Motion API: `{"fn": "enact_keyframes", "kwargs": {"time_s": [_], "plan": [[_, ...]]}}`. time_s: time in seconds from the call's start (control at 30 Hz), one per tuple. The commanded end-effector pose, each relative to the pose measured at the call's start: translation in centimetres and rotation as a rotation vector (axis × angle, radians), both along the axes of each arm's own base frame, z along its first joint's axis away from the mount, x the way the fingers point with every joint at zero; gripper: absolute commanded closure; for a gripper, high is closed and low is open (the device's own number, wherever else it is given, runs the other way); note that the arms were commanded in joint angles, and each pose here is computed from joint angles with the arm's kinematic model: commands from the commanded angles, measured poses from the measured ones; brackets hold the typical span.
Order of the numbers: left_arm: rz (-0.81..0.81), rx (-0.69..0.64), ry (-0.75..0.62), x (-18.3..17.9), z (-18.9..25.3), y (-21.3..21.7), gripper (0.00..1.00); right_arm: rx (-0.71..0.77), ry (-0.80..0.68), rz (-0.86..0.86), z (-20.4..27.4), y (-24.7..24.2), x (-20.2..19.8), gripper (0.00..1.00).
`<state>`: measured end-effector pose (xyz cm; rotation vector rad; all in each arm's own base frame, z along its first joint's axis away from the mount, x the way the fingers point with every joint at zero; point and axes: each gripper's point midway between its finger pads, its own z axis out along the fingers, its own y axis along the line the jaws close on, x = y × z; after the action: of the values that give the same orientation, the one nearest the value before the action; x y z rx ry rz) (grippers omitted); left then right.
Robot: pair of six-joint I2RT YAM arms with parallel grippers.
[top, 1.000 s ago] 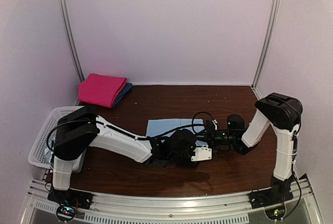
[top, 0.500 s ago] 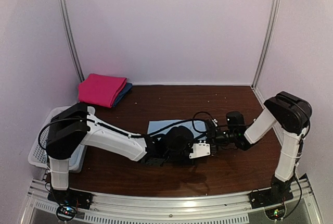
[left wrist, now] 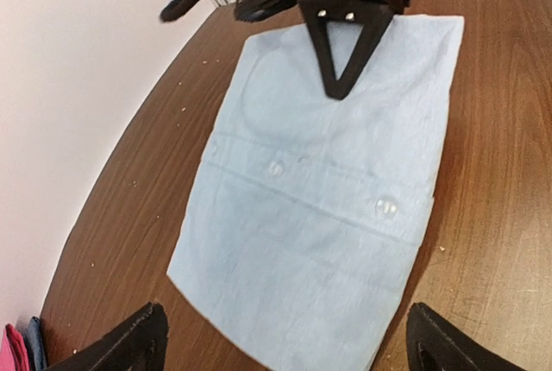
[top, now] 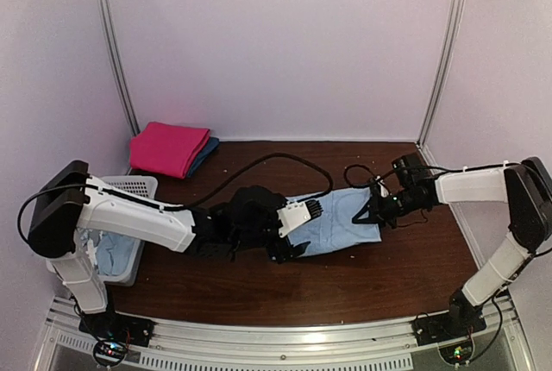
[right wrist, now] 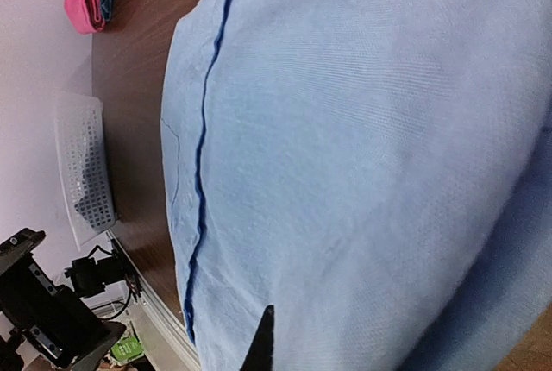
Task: Fold and stack the mixed laundry pile
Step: Pass from the left arm to the right, then turn over the square-folded shirt at the center of the board.
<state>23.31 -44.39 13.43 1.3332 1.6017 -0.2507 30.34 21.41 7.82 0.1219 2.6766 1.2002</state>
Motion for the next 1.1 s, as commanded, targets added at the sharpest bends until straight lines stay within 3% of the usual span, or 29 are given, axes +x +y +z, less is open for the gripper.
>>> {"fn": "enact_keyframes", "kwargs": {"time_s": [0.0,0.27,0.43,0.67,0.77,0.9,1.07], "plan": [[0.050,-0.106,0.027,0.2,2.4,0.7,0.02,-0.223,0.053,0.002,-0.7,-5.3,-2.0,1.00],[0.034,-0.174,0.022,-0.5,3.6,1.6,0.02,-0.557,-0.002,-0.143,5.7,-14.1,-1.3,1.00],[0.081,-0.207,0.037,0.2,3.9,3.8,0.02,-0.984,-0.007,-0.236,11.1,-22.0,-1.7,1.00],[0.195,-0.202,0.070,1.5,3.6,8.3,0.02,-1.395,-0.025,-0.310,18.7,-27.7,1.1,1.00],[0.226,-0.170,0.066,1.8,3.3,9.5,0.02,-1.486,0.019,-0.187,16.3,-25.3,3.8,1.00],[0.317,-0.154,0.091,3.3,3.6,11.8,0.02,-1.566,0.020,0.133,8.9,-16.1,7.0,1.00],[0.497,-0.308,0.172,5.7,5.4,16.4,0.02,-1.513,-0.012,0.363,0.8,-4.5,7.3,1.00]]}}
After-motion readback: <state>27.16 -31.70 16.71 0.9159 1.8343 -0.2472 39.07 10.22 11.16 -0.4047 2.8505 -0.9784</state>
